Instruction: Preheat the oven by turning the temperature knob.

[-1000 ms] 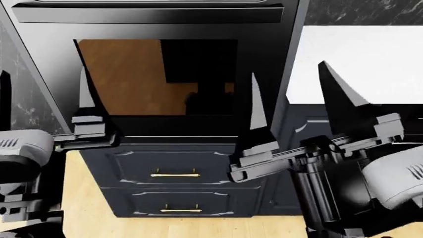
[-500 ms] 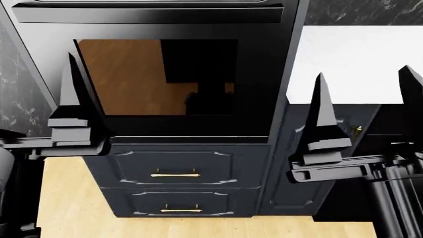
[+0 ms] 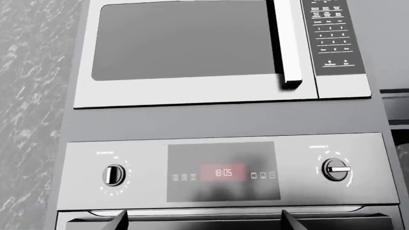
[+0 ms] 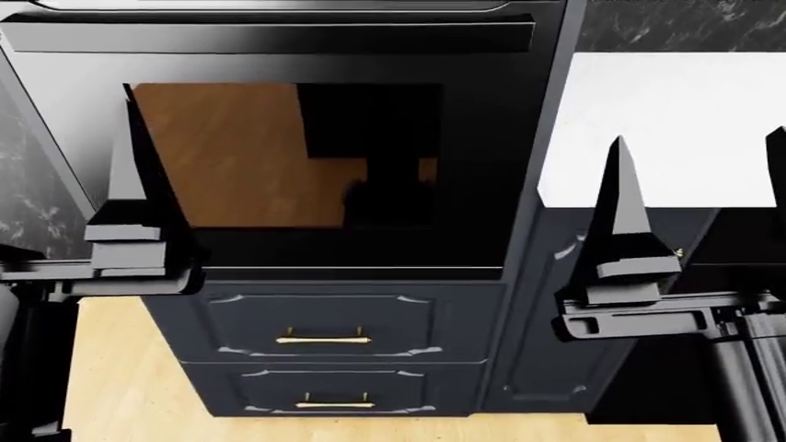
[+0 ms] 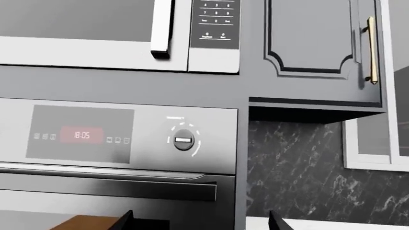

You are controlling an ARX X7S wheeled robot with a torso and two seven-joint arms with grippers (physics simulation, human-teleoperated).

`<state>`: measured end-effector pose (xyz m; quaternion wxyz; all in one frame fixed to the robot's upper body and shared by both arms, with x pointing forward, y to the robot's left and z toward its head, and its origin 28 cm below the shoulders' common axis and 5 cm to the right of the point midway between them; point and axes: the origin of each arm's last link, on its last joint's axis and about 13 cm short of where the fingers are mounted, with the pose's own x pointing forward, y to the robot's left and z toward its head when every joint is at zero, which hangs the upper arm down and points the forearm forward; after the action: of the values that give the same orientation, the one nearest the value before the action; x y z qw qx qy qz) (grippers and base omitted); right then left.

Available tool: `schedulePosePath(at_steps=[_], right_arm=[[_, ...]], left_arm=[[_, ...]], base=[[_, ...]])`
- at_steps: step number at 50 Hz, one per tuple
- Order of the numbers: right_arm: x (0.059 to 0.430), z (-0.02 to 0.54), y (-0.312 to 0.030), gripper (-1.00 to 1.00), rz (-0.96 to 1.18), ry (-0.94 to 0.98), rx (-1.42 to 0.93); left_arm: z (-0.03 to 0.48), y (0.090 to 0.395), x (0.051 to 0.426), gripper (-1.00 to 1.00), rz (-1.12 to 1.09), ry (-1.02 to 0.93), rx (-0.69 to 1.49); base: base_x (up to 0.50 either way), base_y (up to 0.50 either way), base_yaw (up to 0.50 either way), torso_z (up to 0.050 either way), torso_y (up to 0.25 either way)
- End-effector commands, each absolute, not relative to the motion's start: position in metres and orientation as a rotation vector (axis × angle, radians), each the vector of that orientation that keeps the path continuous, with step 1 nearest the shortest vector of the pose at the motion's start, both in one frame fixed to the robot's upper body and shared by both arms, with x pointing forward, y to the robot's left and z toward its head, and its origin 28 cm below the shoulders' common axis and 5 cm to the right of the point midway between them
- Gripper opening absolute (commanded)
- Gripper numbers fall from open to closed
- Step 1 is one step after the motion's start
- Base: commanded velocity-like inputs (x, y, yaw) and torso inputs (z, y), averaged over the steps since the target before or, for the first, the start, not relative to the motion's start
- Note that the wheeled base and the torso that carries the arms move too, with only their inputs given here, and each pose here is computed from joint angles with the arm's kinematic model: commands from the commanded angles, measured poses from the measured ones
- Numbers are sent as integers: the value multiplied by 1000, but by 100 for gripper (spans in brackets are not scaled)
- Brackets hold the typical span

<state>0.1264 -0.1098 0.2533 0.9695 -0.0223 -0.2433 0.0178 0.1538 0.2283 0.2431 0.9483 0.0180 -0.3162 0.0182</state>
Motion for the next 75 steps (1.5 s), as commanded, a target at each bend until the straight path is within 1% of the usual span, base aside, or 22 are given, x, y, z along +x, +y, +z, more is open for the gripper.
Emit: schedulePosePath(at_steps=[1,75], right_arm=[[126,256,-110,100,47,-495,-46],[125,255,-112,100,43,-496,-67]], left_arm=[[244,229,153,100,35,-645,36],[244,227,150,100,21,-653,32]], base=[[285,0,0,0,0],[310,0,0,0,1]])
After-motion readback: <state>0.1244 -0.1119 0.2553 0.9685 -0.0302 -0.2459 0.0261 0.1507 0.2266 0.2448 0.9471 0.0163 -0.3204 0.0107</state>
